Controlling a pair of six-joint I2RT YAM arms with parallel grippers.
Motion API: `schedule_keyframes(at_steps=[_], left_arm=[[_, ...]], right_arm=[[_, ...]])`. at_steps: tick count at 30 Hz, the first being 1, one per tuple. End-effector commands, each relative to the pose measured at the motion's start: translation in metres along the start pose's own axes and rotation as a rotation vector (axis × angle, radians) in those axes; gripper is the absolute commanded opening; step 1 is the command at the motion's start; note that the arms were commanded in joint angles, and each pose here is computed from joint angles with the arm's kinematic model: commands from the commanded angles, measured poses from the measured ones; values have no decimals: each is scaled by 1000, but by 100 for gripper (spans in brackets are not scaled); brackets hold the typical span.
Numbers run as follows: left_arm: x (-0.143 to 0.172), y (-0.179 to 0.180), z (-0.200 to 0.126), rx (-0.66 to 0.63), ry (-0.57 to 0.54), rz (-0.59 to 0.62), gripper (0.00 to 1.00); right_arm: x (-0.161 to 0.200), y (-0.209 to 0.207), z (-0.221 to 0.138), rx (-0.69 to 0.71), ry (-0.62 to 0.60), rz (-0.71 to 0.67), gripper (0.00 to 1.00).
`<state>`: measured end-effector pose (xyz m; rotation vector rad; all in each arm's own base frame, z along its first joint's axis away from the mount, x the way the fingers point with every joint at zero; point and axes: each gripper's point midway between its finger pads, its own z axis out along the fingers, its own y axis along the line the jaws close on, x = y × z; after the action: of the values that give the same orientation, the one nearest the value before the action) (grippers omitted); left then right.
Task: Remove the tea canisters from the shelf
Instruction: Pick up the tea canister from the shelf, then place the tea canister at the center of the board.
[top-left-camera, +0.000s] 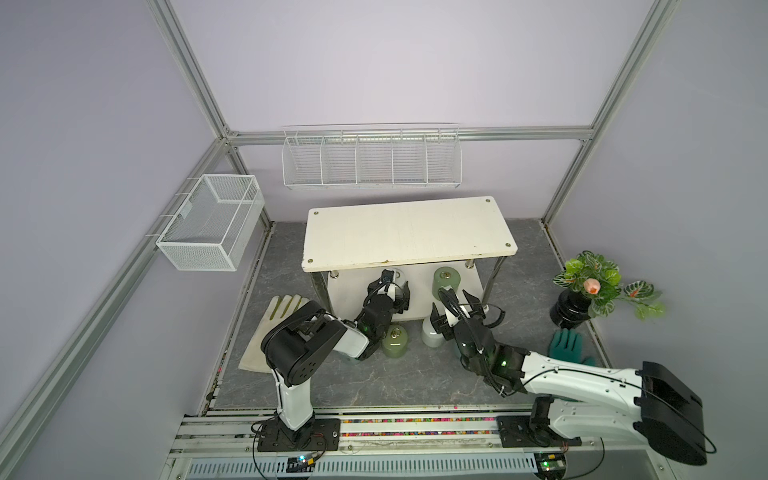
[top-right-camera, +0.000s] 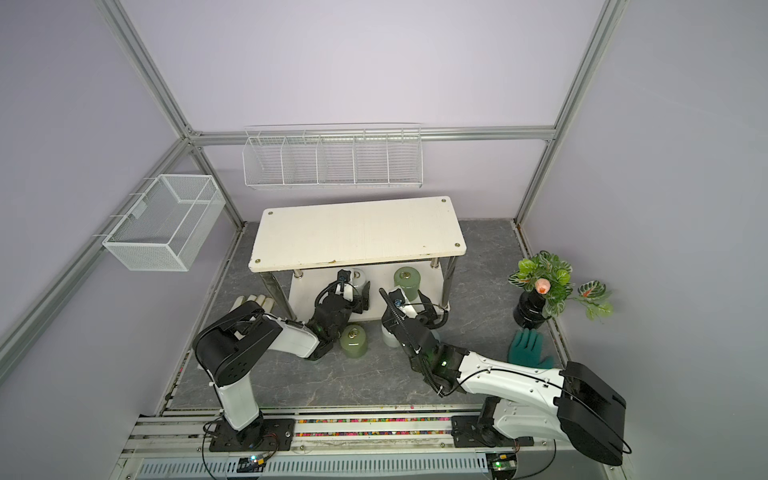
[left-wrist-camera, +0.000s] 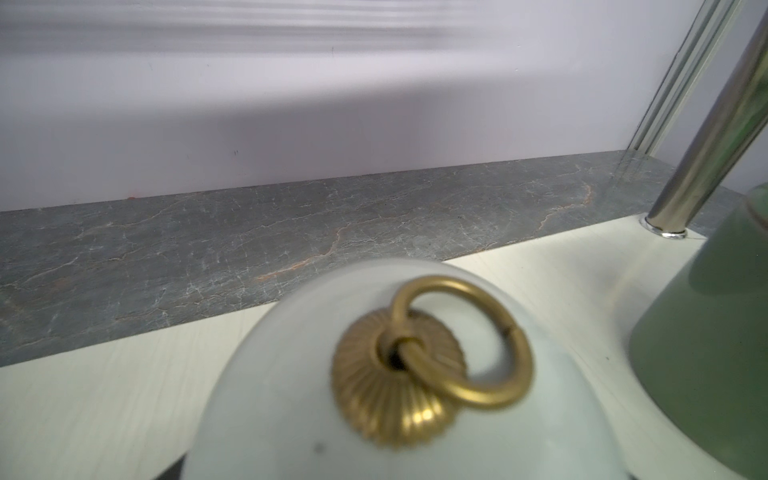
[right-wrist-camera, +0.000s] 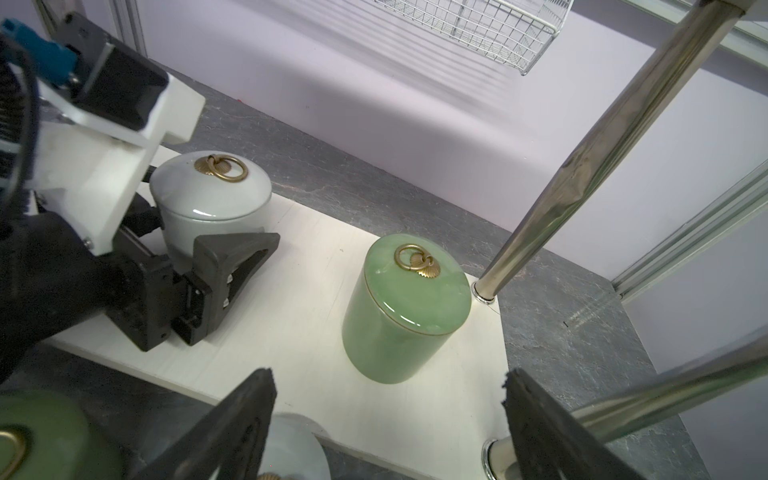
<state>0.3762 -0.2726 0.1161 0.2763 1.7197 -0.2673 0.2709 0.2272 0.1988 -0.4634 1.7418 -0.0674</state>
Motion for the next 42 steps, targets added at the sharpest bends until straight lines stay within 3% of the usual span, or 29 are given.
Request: schedule_keyframes(at_steps=[1,8,26,34,42], left_arm=[[-9,4,3,-14,-35,-12,79],[-18,7,-3,-19,-79,-5,69],[-76,-24,-45,82,-134,61,70],[-79,-32,-84,180,-80,15,70],[-53,-63,-126,256,-17,41,71]], right_arm=[[-14,0,2,-3,-28,35,89],[-14,1,4,-6,-28,38,89],[-13,-11,1,32,-35,65,89],[-21,-27,0,98,-35,79,89],[-27,-34,4,149,-6,76,89]])
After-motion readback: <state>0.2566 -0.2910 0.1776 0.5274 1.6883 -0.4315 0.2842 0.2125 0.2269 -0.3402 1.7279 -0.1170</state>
